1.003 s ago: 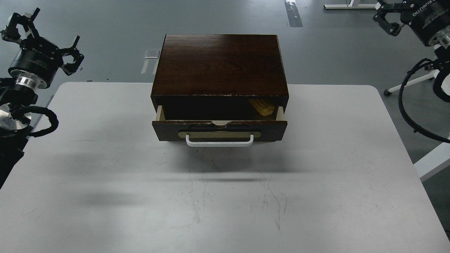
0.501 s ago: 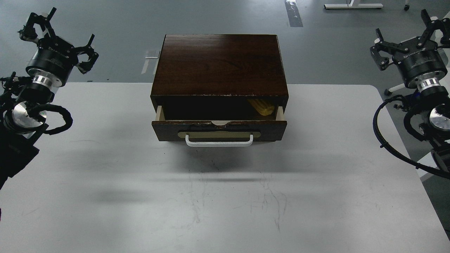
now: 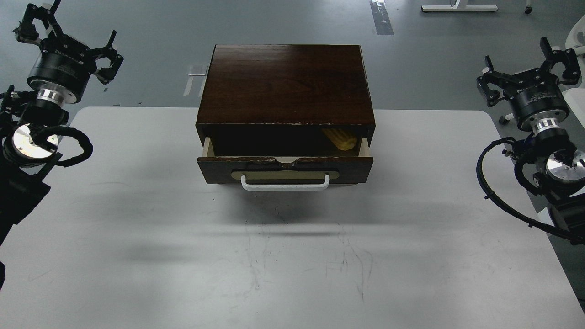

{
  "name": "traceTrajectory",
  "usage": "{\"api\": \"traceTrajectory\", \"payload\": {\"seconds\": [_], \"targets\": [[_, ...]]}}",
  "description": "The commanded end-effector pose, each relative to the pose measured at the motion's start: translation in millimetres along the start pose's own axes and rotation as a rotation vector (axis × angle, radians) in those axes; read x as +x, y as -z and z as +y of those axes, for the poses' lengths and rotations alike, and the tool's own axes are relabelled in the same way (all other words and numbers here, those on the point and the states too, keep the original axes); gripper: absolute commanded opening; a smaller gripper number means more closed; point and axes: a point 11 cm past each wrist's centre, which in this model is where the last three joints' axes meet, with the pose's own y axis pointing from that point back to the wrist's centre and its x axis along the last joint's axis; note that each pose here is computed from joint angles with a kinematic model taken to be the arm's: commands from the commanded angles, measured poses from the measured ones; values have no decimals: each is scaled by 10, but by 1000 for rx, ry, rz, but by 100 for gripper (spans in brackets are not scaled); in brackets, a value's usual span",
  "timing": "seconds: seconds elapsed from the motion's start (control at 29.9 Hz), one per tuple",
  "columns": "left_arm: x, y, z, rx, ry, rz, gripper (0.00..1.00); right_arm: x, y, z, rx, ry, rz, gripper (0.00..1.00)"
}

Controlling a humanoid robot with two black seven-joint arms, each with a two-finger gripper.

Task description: Put corn in drawer with both arms

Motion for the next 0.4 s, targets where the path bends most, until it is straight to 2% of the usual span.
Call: {"api": "traceTrajectory", "payload": {"seconds": [0.0, 0.1, 0.37], "targets": [[8, 81, 10, 5, -8, 16, 98, -19, 14, -8, 4, 5, 2, 100], [-37, 178, 8, 15, 1, 36, 98, -31, 7, -11, 4, 9, 1, 100], [-47, 104, -15, -16, -2, 60, 98, -73, 95, -27, 18, 19, 6, 100]]}}
